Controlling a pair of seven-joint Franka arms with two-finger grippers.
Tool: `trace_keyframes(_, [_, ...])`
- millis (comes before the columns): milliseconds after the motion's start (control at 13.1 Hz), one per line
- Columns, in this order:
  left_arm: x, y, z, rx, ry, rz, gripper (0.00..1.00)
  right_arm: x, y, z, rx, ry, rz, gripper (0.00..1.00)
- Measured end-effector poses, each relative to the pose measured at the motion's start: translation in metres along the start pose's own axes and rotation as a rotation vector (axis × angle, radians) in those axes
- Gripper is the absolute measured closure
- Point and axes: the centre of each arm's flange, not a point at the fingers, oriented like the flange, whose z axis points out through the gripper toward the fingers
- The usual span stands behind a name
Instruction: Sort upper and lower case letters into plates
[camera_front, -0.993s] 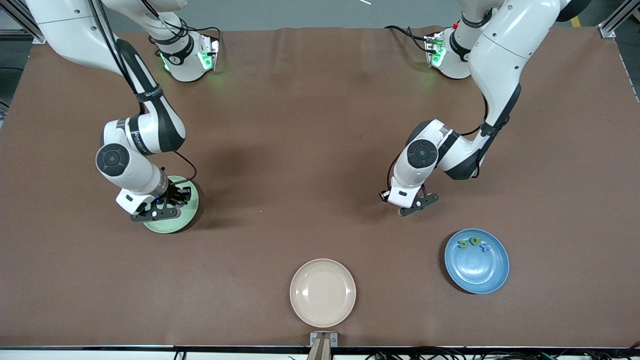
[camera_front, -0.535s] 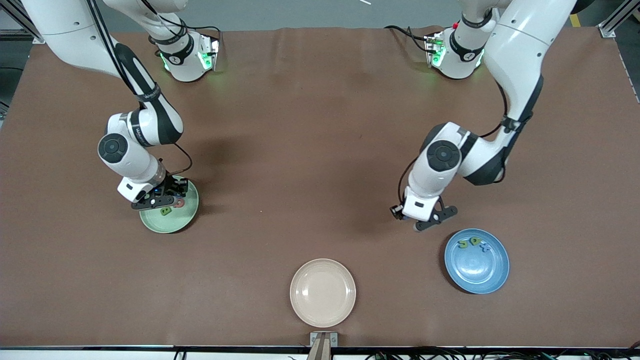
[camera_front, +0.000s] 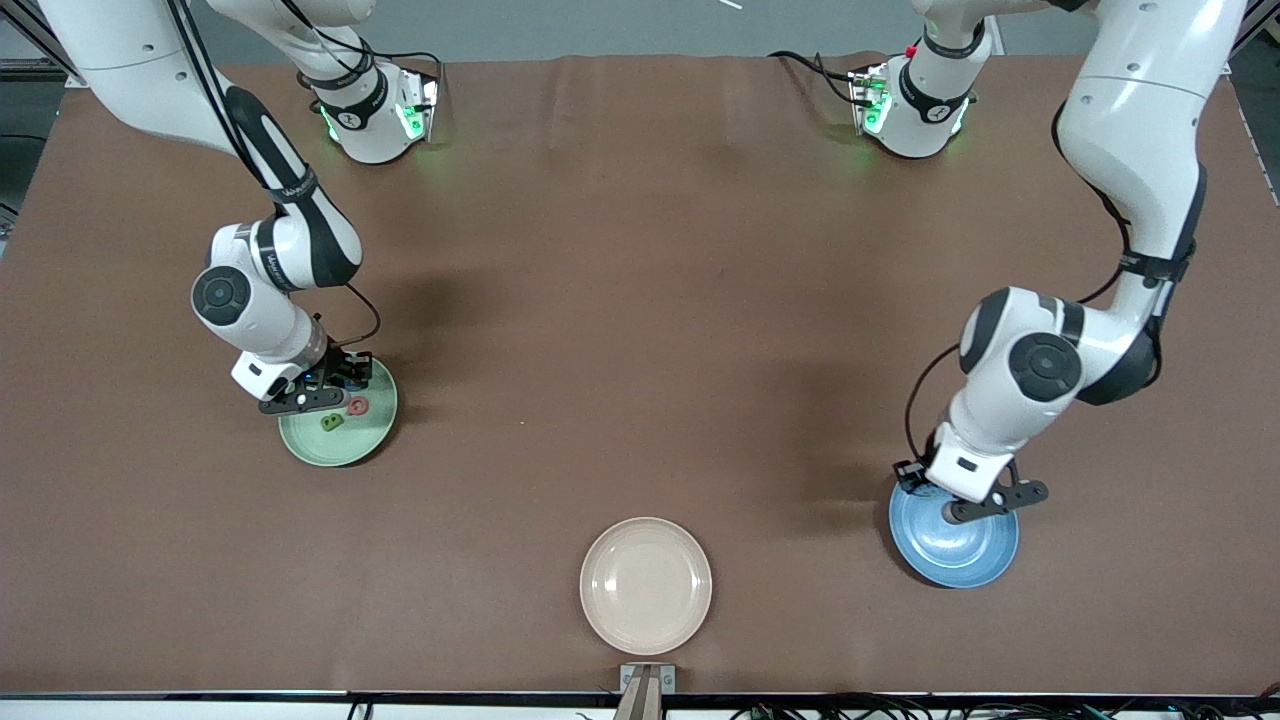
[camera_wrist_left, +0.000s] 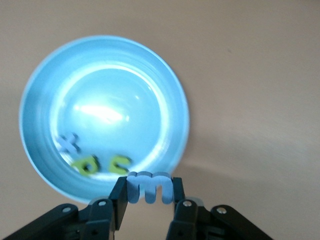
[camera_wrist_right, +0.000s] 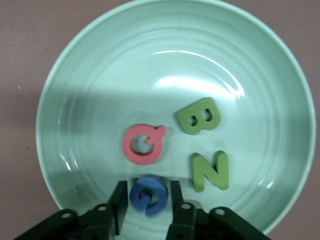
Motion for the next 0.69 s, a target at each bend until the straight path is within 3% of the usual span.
trace_keyframes(382, [0.021,-0.045,0.048,0.009,-0.009,0.083,0.6,0.046,0.012,-0.116,-0.008,-0.087,0.035,0.0])
trace_keyframes(688, [0.025,-0.056,0.075,-0.002,0.004,0.08,0.6,0.065,0.019,-0.208,0.005,-0.093,0.059,0.0])
